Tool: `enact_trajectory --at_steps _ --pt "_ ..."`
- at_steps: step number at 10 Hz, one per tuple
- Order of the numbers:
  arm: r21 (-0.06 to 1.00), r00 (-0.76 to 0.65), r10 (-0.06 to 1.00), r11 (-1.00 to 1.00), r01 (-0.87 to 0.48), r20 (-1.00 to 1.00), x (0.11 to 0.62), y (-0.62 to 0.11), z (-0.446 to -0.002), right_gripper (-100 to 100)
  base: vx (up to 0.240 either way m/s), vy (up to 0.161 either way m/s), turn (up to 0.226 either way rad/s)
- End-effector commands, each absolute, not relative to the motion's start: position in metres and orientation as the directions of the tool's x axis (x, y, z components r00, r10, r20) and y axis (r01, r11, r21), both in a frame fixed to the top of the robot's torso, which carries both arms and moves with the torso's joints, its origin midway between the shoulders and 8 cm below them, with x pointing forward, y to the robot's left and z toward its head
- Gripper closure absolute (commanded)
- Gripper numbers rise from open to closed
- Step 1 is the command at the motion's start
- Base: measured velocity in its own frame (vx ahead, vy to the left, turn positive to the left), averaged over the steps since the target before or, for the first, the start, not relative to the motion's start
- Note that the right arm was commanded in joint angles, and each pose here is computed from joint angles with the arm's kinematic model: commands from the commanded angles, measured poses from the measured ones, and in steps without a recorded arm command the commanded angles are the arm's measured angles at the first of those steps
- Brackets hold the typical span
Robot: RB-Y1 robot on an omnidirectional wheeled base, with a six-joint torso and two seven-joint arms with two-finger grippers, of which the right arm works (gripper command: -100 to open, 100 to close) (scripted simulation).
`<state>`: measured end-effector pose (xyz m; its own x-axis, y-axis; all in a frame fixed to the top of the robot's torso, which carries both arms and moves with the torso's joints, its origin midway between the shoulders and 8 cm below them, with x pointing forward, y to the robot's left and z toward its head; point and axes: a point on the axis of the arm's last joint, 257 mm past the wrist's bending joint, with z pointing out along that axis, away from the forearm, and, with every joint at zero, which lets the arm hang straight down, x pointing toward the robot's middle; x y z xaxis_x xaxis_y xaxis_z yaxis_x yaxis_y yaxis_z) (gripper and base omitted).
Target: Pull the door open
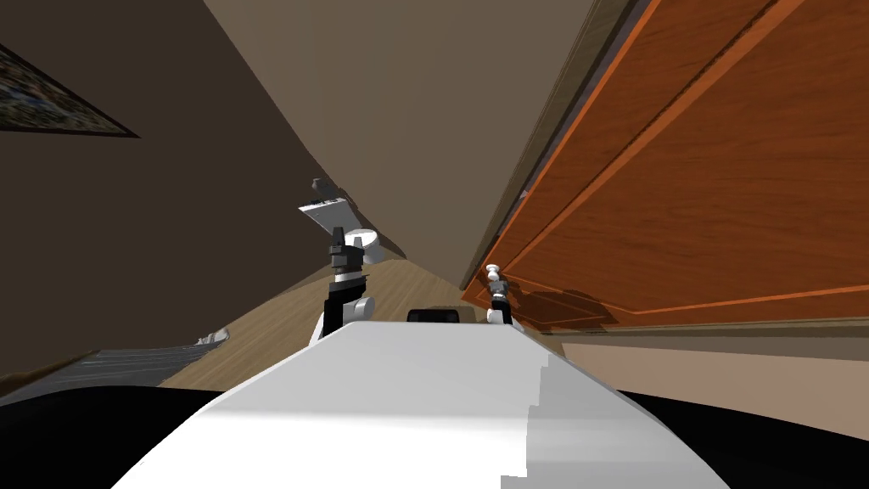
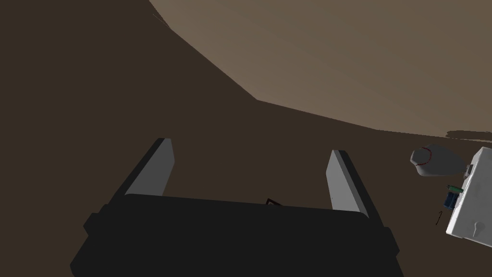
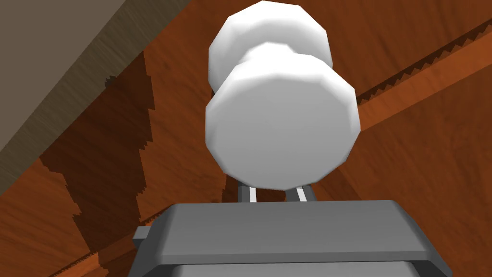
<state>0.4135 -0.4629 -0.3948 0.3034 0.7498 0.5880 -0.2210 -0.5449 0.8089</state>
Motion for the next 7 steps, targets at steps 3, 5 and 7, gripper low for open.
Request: enact_trajectory --at_steps 3,5,7 --pt "0.762 0.258 0.717 -0.593 -0.262 0.647 0.4293 -0.4565 -0.3849 100 -0.015 -0.003 0.015" --pt "0.762 0.258 0.717 -0.593 -0.262 0.647 0.4293 -0.4565 -0.3849 100 -0.022 -0.004 0.033" --pt "0.762 0.258 0.717 -0.593 -0.262 0.647 0.4293 -0.4565 -0.3849 100 0.000 0.000 0.000"
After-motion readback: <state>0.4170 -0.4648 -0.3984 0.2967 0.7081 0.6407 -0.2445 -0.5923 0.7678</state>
